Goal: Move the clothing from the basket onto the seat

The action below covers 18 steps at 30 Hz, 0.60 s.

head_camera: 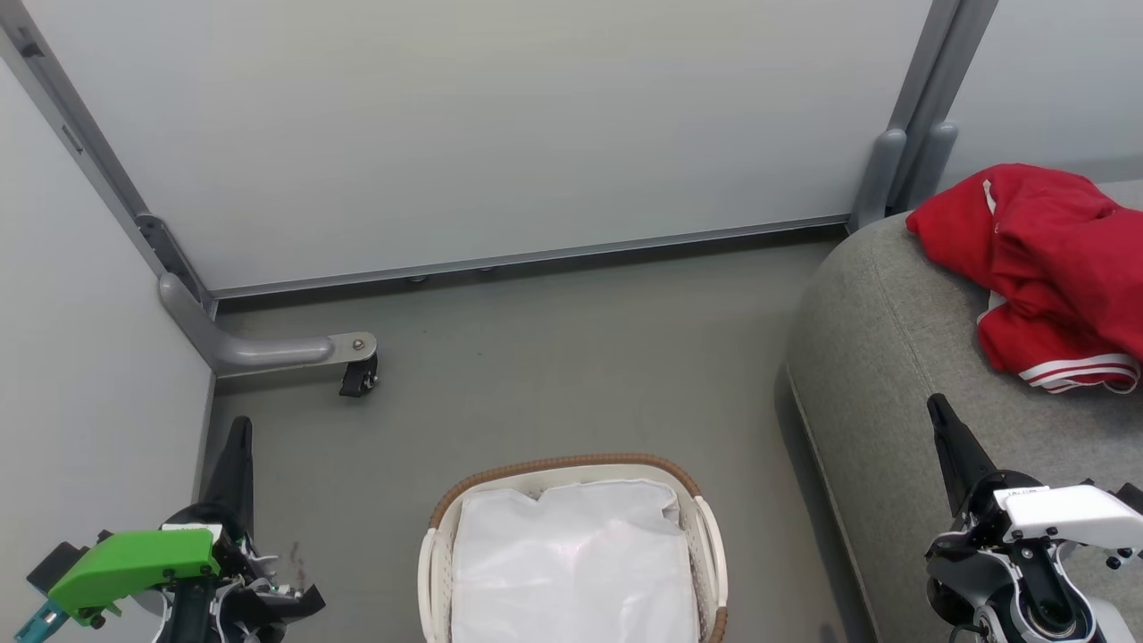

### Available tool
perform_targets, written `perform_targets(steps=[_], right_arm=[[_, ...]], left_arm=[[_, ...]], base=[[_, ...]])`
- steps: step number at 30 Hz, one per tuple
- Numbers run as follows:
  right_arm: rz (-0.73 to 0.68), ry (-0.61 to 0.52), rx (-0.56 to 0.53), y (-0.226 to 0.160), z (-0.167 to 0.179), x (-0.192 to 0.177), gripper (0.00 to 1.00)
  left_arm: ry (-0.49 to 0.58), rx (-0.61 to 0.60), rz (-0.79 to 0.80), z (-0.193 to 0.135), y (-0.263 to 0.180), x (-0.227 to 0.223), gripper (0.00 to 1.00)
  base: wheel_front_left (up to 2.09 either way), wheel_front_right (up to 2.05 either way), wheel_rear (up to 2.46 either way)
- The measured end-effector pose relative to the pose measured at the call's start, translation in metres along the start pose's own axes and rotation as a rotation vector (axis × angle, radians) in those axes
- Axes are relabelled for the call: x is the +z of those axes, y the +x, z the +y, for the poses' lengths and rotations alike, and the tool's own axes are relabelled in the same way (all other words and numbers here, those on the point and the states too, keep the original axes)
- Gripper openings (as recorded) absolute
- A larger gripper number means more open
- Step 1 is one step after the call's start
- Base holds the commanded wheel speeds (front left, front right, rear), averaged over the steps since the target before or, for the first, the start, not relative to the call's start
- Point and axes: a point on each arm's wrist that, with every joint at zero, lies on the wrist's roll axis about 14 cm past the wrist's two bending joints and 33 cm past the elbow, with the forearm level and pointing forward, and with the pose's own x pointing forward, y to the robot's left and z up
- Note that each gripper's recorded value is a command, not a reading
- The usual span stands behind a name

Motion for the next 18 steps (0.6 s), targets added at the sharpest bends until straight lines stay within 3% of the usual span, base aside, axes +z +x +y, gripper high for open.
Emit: perform_targets(steps=[18], right_arm=[[0.000, 0.000, 0.000, 0.0000, 0.0000, 0.0001, 0.00]], left_arm=[[0.000, -0.001, 0.000, -0.0002, 0.0000, 0.0000, 0.00]], base=[[0.00, 0.00, 0.00]])
